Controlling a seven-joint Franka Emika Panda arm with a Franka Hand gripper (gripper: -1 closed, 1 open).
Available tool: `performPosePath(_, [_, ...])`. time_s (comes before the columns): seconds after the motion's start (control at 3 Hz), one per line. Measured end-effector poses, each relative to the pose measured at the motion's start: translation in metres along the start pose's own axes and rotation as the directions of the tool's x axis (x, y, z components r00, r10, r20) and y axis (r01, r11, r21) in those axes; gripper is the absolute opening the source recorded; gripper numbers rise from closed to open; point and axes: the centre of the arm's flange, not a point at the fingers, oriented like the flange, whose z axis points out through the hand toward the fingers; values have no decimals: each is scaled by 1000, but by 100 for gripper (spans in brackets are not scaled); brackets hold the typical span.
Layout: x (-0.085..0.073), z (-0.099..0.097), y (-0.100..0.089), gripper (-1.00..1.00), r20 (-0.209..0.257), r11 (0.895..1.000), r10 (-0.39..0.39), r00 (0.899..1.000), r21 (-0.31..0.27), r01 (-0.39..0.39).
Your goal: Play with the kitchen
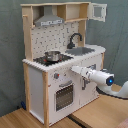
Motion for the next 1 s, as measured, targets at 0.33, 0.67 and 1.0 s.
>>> performPosePath(0.33, [1, 0, 0, -100, 0, 994, -112, 994, 2, 112])
performPosePath(0.67, [0, 0, 0, -100, 1, 975, -223, 975, 3, 223])
performPosePath(1.0, [0, 0, -1, -100, 2, 944, -331, 944, 4, 331])
